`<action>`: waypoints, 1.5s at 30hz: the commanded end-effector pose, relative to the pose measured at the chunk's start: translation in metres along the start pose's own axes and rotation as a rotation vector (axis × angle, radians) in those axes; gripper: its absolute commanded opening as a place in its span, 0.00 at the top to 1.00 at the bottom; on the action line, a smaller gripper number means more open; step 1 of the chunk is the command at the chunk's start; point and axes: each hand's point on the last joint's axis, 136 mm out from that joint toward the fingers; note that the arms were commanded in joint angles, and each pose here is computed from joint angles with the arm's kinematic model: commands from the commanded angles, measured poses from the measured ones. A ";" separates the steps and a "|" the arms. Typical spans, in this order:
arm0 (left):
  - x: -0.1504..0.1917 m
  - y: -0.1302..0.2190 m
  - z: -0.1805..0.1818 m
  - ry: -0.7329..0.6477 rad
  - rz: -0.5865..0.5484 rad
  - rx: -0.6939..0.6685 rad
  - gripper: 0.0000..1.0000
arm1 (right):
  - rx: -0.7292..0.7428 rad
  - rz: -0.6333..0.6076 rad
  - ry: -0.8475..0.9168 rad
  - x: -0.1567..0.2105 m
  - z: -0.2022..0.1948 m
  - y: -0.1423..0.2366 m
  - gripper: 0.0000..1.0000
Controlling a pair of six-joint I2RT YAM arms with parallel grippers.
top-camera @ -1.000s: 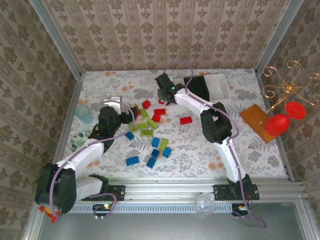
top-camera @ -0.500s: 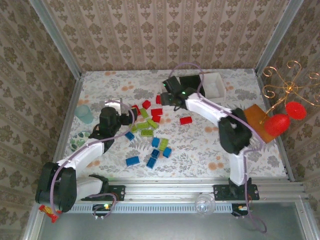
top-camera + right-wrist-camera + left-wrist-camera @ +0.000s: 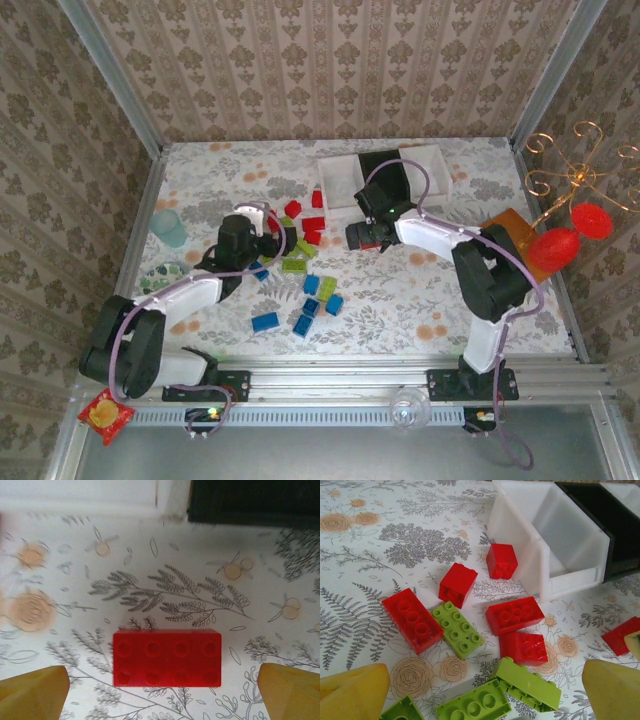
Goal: Sort the legos into containers by color
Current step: Pick up the lego from the center of the table, then place the lego in the container.
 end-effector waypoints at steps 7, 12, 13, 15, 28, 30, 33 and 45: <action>-0.021 -0.001 -0.027 -0.014 -0.044 0.068 0.00 | -0.006 0.104 0.037 0.014 0.002 -0.029 0.12; -0.020 -0.001 -0.026 -0.014 -0.042 0.060 0.00 | -0.026 0.077 0.035 0.005 0.002 -0.028 0.39; -0.020 0.000 -0.026 -0.013 -0.043 0.059 0.00 | -0.034 0.064 0.033 0.002 0.002 -0.023 0.44; -0.020 0.001 -0.026 -0.011 -0.044 0.059 0.00 | -0.048 0.031 0.018 -0.005 -0.001 -0.009 0.50; -0.031 0.010 -0.041 -0.021 -0.065 0.091 0.00 | 0.049 -0.351 -0.434 -0.132 -0.154 0.052 0.52; -0.034 0.012 -0.043 -0.024 -0.072 0.096 0.00 | 0.115 -0.363 -0.449 -0.147 -0.172 0.046 0.52; -0.037 0.015 -0.046 -0.031 -0.082 0.100 0.00 | 0.203 -0.344 -0.463 -0.164 -0.193 0.028 0.49; -0.039 0.023 -0.052 -0.057 -0.073 0.097 0.00 | 0.224 -0.300 -0.509 -0.183 -0.222 -0.001 0.27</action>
Point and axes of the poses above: each hand's point on the last joint's axis, 136 mm out from that joint toward the fingers, its own y axis back along the fingers, its own z axis along the line the jaws close on, x = y × z, and after that the axes turned 1 degree about y, right-handed
